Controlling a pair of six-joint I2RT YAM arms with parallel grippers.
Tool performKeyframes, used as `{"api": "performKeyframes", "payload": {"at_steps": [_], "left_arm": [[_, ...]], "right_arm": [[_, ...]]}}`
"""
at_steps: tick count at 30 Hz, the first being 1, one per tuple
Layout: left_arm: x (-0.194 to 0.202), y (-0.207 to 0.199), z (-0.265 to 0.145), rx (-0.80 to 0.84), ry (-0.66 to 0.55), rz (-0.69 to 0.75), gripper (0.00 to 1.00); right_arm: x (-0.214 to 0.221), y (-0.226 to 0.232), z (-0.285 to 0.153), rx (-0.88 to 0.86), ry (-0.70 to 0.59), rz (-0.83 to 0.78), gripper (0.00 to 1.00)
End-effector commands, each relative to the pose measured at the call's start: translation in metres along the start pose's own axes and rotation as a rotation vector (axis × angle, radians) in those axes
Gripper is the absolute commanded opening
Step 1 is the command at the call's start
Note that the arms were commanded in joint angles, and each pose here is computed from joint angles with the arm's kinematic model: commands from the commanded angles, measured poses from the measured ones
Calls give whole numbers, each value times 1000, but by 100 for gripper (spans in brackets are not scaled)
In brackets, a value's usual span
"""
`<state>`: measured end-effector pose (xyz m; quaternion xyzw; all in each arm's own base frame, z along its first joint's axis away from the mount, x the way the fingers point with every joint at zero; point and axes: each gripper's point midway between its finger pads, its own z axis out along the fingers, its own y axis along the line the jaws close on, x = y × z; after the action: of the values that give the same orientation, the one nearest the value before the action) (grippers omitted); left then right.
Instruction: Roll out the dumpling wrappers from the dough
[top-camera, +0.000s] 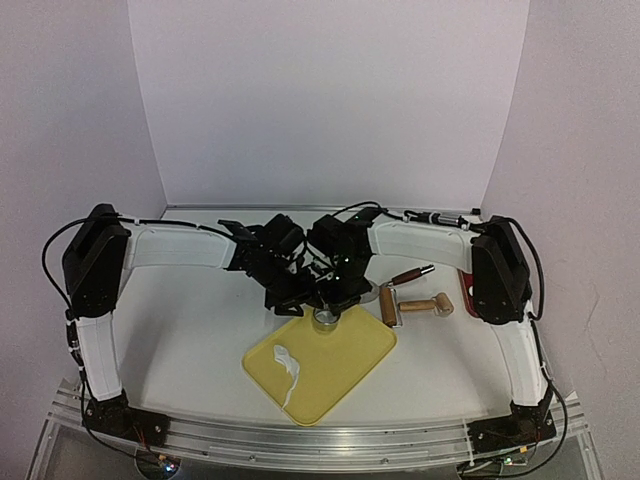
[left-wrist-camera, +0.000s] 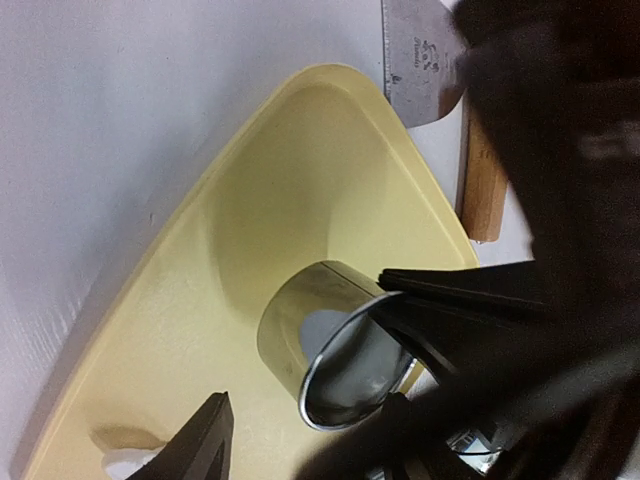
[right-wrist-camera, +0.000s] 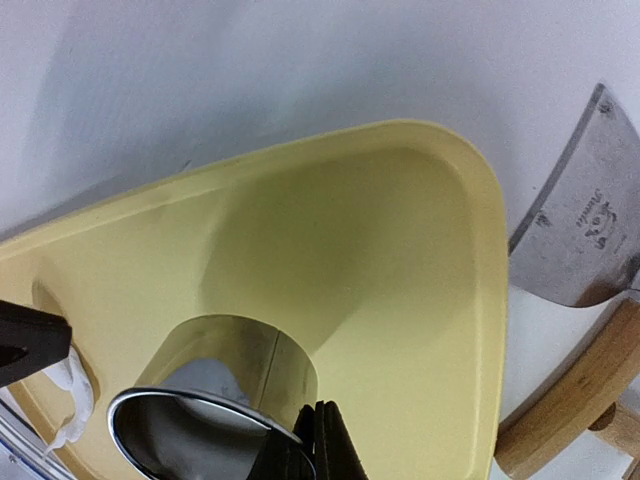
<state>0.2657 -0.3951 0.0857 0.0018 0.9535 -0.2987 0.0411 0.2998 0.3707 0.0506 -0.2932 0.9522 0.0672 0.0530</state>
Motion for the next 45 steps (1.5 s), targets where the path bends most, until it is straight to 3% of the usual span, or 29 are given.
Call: {"api": "performKeyframes", "payload": {"at_steps": [1,12,18,30,40,45], "left_arm": [[-1,-9,9,-11,23,-3,49],[-18,-5,16,-68,-46,-74,44],[-28,-13,-1,-4,-148,-129,50],[-26,0,0,-66,-163,-228,47],[-24,0,13,-98,-126,-209,48],[-42,-40,-28,72,-266,-68,65]], "right_arm": [[-15,1,-41,13,-78,38,0],[-27,5,-58,-34,-89,129,0],[-32,-6,-59,-34,-87,213,0],[-42,-17,-67,-5,-120,258,0],[-37,-26,-68,34,-121,243,0],[-28,-50,-62,63,-88,288,0]]}}
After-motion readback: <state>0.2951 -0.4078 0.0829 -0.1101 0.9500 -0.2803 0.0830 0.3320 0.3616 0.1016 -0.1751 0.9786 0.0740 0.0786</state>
